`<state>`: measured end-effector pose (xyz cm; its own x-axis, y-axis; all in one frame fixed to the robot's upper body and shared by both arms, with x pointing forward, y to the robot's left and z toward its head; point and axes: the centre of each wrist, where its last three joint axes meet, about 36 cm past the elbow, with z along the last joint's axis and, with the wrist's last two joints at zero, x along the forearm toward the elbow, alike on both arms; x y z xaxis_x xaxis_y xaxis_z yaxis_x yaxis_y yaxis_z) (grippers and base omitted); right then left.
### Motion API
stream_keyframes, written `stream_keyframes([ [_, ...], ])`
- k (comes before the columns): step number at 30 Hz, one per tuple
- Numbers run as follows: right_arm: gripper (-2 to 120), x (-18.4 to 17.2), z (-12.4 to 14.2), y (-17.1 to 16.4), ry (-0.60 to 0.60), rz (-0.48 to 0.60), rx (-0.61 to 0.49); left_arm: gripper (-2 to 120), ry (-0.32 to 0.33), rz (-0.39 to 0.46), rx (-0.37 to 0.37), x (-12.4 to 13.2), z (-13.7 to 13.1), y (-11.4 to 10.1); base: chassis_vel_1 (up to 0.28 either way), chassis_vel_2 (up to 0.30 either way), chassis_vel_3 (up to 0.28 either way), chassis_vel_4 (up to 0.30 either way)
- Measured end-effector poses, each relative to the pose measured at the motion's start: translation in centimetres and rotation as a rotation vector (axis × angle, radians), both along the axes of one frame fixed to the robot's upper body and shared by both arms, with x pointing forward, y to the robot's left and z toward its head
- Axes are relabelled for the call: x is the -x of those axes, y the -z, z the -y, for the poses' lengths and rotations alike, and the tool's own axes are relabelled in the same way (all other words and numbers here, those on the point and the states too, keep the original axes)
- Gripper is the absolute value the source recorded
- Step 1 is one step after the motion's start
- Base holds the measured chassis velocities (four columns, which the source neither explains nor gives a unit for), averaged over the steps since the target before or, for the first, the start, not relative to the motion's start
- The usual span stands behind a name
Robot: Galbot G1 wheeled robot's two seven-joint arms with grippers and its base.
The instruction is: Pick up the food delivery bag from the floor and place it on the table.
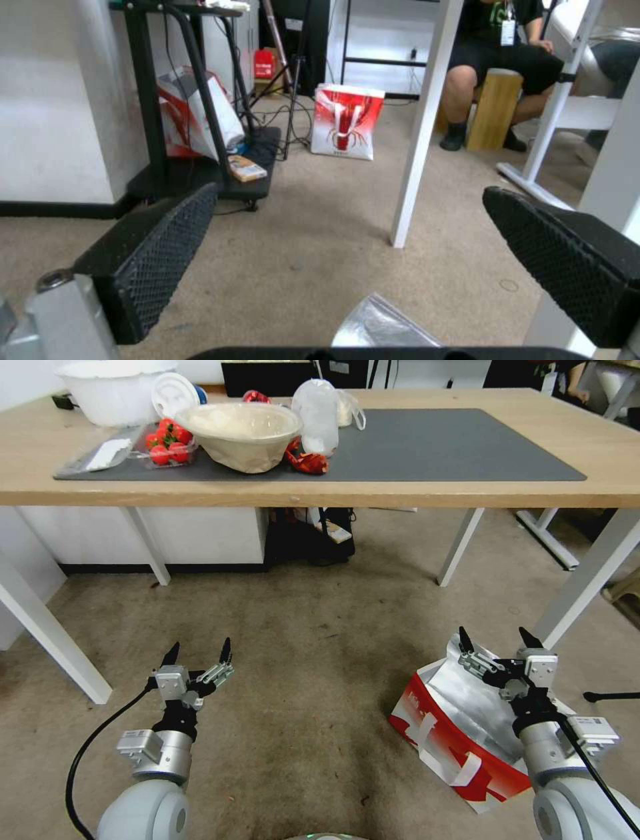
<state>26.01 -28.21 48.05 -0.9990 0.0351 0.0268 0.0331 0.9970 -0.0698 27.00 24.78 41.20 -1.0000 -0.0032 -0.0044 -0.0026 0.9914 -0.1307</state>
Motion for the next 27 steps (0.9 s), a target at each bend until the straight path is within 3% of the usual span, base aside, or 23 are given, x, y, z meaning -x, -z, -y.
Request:
stream_keyframes([
  [5,100,-0.1,0.1,0.0,-0.007,-0.003,0.003,100,-0.002,0.0,0.0,-0.1,0.0,0.2,0.0,0.0,0.0,0.0],
  [12,100,-0.7,1.2,-0.7,-0.078,-0.088,0.1,100,-0.009,0.01,-0.011,-0.1,-0.4,0.5,0.0,0.0,0.0,0.0],
  [14,100,-1.5,2.5,-1.6,-0.117,-0.181,0.172,100,-0.012,0.011,-0.011,-0.1,-0.5,0.6,0.0,0.0,0.0,0.0],
  [18,100,-2.6,4.1,-1.9,-0.138,-0.26,0.242,100,-0.014,0.01,-0.009,-0.2,-0.5,0.7,0.0,0.0,0.0,0.0],
  [20,100,-4.2,6.2,-1.6,-0.161,-0.344,0.305,100,-0.016,0.01,-0.004,-0.2,-0.4,0.8,0.0,0.0,0.0,0.0],
  [22,100,-4.6,6.7,-1.6,-0.167,-0.366,0.315,100,-0.016,0.01,-0.002,-0.2,-0.3,0.8,0.0,0.0,0.0,0.0],
  [27,100,-7.6,10.8,-0.1,-0.256,-0.505,0.369,100,-0.021,0.009,0.001,-0.2,-0.3,0.9,0.0,0.0,0.0,0.0],
])
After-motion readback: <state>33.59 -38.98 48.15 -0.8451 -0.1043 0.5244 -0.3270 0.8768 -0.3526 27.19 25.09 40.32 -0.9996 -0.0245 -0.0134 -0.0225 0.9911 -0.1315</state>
